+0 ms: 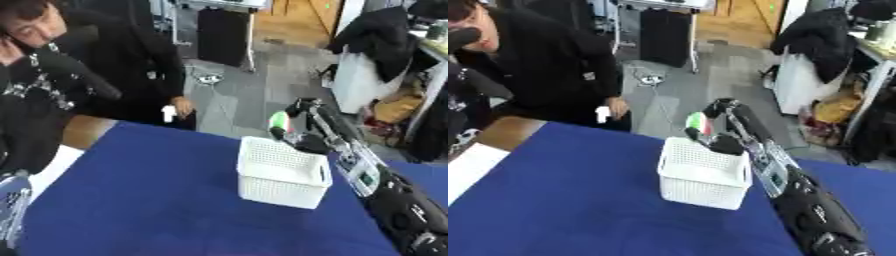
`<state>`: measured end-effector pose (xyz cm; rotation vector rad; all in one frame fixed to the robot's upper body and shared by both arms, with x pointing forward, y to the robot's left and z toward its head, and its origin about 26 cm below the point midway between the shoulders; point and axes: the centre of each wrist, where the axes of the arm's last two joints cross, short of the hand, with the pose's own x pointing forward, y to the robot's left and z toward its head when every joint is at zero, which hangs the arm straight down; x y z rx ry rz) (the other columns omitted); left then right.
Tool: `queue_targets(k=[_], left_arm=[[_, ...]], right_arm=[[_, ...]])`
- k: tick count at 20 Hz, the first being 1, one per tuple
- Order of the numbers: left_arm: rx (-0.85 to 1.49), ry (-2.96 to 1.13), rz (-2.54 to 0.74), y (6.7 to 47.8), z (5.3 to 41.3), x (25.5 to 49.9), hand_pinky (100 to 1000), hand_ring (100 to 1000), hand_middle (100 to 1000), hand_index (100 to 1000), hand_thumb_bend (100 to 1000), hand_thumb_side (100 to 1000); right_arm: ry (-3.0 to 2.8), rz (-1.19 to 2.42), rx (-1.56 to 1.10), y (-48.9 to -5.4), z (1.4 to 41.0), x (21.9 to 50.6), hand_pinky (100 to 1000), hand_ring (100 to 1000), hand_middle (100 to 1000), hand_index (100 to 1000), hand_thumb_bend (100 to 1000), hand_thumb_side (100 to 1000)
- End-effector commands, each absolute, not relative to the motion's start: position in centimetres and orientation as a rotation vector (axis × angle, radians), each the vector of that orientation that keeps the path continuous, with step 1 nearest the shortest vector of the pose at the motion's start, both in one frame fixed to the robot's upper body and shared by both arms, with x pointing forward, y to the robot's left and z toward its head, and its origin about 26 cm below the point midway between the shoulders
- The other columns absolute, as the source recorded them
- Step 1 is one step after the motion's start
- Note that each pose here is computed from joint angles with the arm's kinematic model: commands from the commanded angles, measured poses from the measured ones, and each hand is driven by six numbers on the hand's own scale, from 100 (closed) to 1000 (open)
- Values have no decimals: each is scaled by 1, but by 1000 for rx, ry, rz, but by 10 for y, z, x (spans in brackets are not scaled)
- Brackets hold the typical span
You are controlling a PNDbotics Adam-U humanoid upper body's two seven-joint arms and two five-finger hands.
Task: Pick up objects on the table and place them in the box.
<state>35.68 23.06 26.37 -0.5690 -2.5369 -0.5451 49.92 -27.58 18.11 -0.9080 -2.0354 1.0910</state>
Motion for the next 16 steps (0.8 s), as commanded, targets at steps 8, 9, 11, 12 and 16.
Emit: queue_targets(k=[8,9,11,12,16], left_arm=[[-582,-2565,-563,229,274,354,612,587,725,671,139,853],[-583,-2565,-562,229,274,354,612,587,725,671,139,853],[-583,-2566,-561,229,274,354,612,587,725,671,139,853],[-583,-2566,-561,229,274,354,612,588,726,671,139,853],[-580,-2566,-560,229,274,353,612,588,726,671,139,853]], right_arm=[[-2073,1124,-897,-284,198,501,720,754,799,794,645,1000],[-2072,1122,-898,-285,198,501,719,754,798,793,642,1000],[-2069,1121,-902,-285,198,501,716,751,797,793,638,1000],[-2070,1120,-905,-285,198,501,715,749,797,791,633,1000],[-2087,1112,-904,-283,199,501,687,731,791,788,662,1000]])
